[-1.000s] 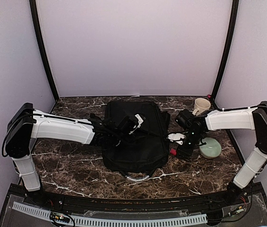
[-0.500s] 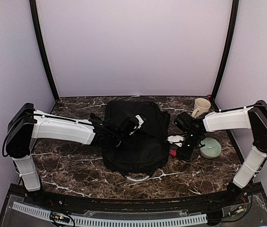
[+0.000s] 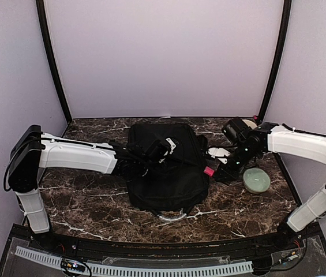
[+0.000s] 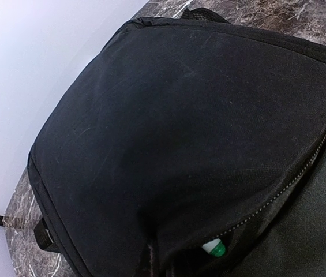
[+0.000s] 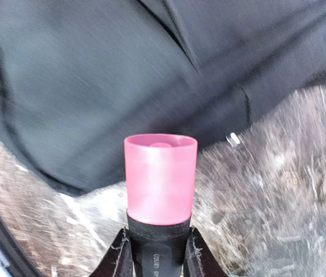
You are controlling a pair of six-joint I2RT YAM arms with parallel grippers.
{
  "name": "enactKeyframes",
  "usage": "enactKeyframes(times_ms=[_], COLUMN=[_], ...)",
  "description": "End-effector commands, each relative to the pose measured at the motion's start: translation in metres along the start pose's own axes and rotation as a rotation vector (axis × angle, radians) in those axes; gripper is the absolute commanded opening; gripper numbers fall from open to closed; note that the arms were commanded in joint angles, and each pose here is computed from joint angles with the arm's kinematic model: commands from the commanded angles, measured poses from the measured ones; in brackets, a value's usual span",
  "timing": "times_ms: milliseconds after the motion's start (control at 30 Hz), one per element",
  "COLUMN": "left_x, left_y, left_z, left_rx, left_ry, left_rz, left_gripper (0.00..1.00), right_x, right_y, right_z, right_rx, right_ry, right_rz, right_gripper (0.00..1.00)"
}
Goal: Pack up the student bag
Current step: Pick up the pen from the center of the board, then place the pen in the upper front pocket of the bag.
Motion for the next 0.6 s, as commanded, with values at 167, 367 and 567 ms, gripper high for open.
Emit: enactKeyframes(times_ms=[167,367,567], left_x=[-0.014,-0.021,-0.021], left_y=[-0.029,-0.037,-0.038], left_z=[-0.002,-0.002,-0.001], left_rx=[-0.2,-0.257,-0.268], left_ry=[0.203,0.304,0.312], left_rz=[-0.116,-0.216,-0.227], left_gripper=[0.0,0.0,0.0], right_x=[-0.025,0.014,0.024], right_y=[-0.068,-0.086,-0.104], right_z=[0.046,0.051,0.053], right_rx=[-0.039,0.056,0.104], right_ry=[-0.313,-0.421,-0.465], right_rz=[-0.145,-0.054,-0.058], right_gripper=[0.18,0.18,0.18])
Point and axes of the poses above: each gripper's point midway between its finger pads, its own x axis out along the fingers, its own z axis along the line the jaws close on, y = z × x, the point moved 6 cm from there along -x, back along the fingers, and after that the axes turned 15 degrees about x, right-handed, at the moved point
